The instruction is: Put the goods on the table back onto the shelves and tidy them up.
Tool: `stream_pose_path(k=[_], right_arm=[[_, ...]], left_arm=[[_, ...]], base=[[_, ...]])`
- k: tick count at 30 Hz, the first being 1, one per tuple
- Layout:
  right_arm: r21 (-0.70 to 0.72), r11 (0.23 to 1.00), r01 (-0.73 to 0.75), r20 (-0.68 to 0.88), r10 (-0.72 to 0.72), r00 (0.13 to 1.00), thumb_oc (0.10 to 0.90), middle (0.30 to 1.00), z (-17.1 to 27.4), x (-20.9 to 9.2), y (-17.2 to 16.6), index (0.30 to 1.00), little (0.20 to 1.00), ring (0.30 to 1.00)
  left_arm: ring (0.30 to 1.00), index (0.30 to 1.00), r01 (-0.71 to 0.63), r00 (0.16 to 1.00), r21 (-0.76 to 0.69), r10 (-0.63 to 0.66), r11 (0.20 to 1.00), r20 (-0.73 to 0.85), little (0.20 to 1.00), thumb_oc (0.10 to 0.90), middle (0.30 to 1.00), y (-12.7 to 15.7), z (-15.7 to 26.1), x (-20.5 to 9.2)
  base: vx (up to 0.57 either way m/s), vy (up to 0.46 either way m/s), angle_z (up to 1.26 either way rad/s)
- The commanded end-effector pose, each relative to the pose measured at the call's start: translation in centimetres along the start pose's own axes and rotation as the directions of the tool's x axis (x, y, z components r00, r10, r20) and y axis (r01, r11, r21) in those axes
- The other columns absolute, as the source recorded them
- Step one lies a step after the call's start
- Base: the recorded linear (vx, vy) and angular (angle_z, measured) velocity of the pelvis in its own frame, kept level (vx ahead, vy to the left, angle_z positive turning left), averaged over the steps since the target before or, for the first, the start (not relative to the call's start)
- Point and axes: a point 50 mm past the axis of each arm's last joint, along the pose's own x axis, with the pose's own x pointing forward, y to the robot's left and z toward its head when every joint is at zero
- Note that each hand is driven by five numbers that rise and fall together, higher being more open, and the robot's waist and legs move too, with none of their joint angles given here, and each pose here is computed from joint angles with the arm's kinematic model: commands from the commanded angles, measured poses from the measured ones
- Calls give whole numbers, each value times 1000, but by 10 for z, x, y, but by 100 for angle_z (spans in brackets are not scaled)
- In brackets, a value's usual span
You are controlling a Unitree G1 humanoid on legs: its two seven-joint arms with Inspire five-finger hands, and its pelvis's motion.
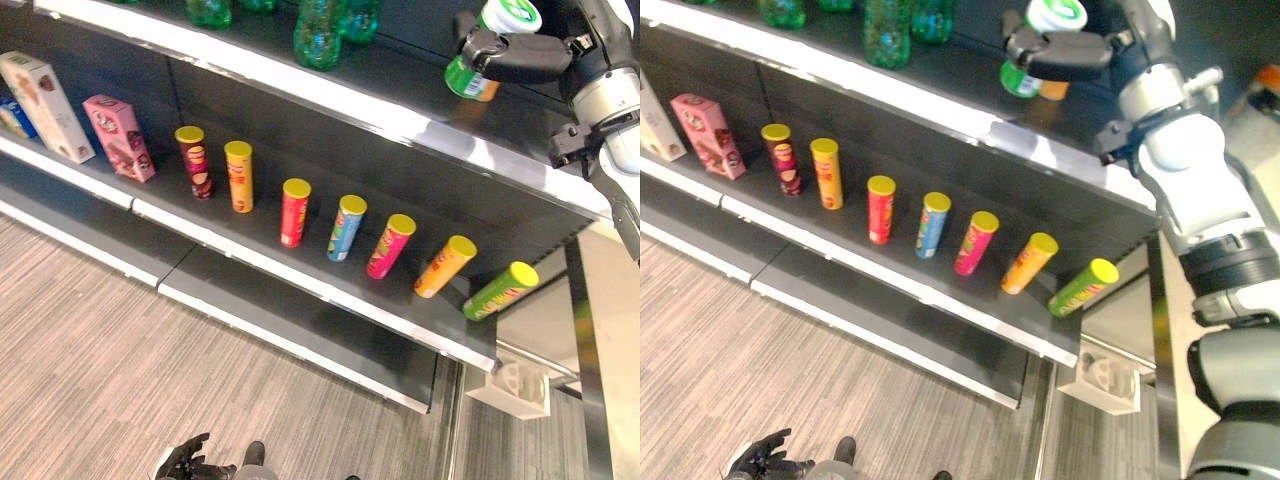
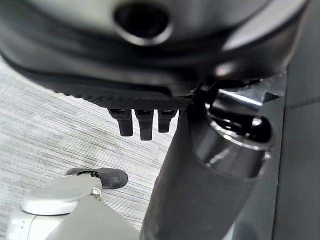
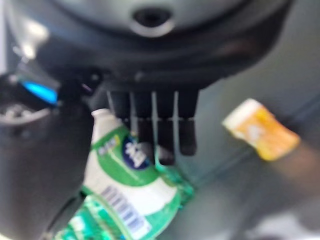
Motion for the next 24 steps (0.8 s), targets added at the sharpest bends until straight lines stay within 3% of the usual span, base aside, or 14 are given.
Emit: stream_pose_path(k=[1, 11, 18, 19, 20, 24], right_arm=[[1, 979, 202, 188, -199, 962, 400, 300, 56, 8, -55, 300, 300, 300], [-27, 977, 212, 99, -209, 973, 400, 300, 37, 9, -58, 300, 300, 300], [42, 979, 199, 65, -202, 977, 400, 300, 26, 9, -54, 300, 300, 300], [41, 979, 197, 60, -199, 978, 430, 345, 25, 8, -54, 345, 345, 345], [44, 980, 197, 59, -199, 978, 800, 900, 25, 8, -53, 900, 900, 900], [32, 980, 198, 54, -199, 978, 800, 900, 24, 8, -54, 900, 900, 900]], left_arm=[[900, 900, -48, 994, 46, 43, 998, 101, 900, 800, 900, 19, 26, 4], [900, 900, -58, 992, 40, 53, 998, 115, 900, 800, 900, 22, 30, 3], [900, 900, -51, 993, 35, 48, 998, 107, 900, 800, 900, 20, 27, 3], [900, 900, -50, 993, 28, 46, 998, 110, 900, 800, 900, 20, 28, 3], [900, 900, -51, 992, 20, 48, 998, 115, 900, 800, 900, 20, 29, 3], [900, 900, -49, 991, 12, 48, 999, 127, 900, 800, 900, 19, 32, 3]], base=[[-3, -43, 15], [3, -15, 3], [28, -30, 11], [-71, 32, 0], [-76, 34, -1], [0, 0, 0]])
